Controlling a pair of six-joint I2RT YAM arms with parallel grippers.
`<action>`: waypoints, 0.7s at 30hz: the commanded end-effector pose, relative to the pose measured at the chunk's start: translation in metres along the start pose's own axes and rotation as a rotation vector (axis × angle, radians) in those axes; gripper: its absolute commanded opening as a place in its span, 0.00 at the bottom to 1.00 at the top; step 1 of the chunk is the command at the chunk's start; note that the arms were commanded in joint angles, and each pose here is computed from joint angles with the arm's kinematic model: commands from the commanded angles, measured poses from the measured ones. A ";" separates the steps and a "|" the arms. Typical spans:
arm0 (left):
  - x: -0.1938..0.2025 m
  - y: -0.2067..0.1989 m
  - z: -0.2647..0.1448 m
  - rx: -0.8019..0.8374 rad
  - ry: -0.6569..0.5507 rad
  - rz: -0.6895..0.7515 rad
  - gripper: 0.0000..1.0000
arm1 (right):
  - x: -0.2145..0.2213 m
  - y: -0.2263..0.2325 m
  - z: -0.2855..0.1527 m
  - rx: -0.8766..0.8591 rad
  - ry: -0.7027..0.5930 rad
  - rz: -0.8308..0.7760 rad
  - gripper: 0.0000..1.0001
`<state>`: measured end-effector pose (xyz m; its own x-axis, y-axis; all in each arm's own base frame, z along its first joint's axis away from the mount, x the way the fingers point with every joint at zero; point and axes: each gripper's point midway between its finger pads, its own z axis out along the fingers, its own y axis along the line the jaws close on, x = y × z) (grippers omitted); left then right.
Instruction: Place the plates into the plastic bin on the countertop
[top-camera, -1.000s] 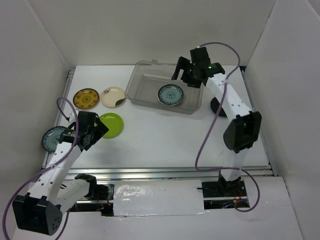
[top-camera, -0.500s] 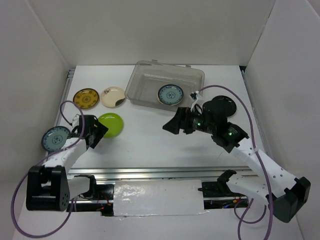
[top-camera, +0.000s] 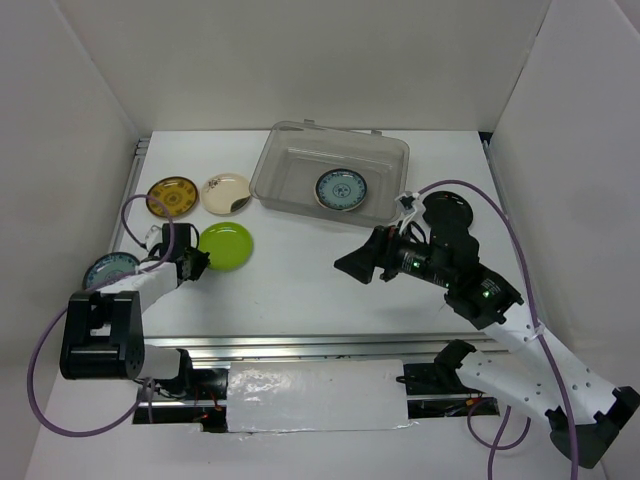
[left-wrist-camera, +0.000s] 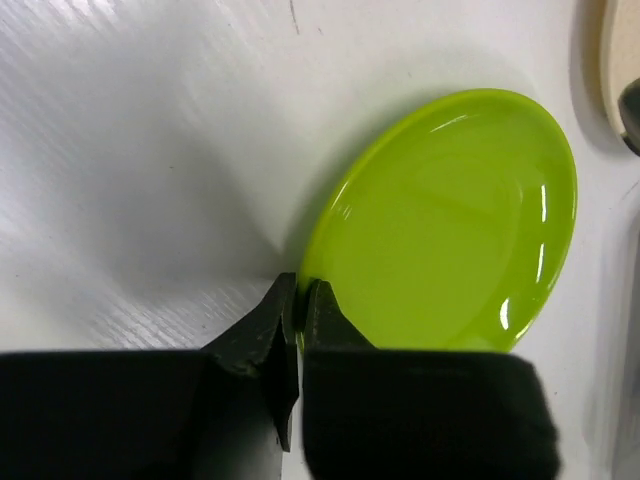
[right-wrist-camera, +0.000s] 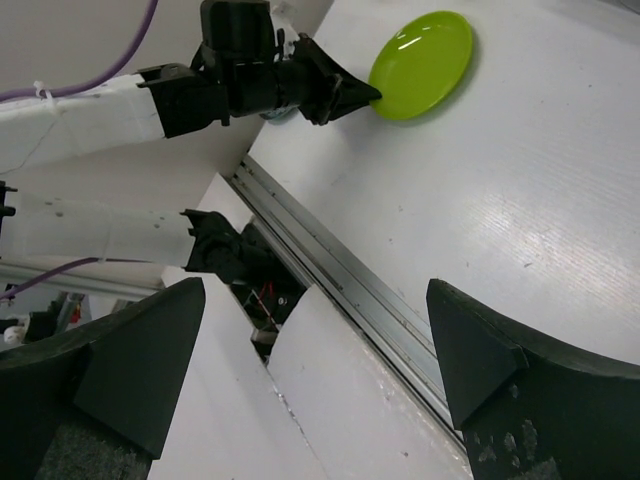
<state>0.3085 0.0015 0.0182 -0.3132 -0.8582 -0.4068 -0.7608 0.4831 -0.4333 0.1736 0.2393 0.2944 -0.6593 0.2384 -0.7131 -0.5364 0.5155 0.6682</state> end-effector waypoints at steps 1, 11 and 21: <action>0.013 0.033 0.003 -0.127 0.030 0.007 0.07 | -0.018 0.016 -0.007 -0.038 -0.067 -0.017 1.00; 0.009 -0.021 -0.081 0.244 -0.059 0.175 0.00 | -0.010 -0.024 0.043 0.094 -0.018 0.028 1.00; 0.063 -0.098 -0.186 0.796 0.156 0.541 0.00 | 0.027 -0.105 0.163 0.254 0.154 0.100 0.99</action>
<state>0.2652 -0.0992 0.1531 -0.5578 -0.5896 -0.5842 -0.1444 0.7621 -0.6312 0.2679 0.2989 0.1388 -0.8422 0.1285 -0.5237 -0.2642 0.7483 0.6085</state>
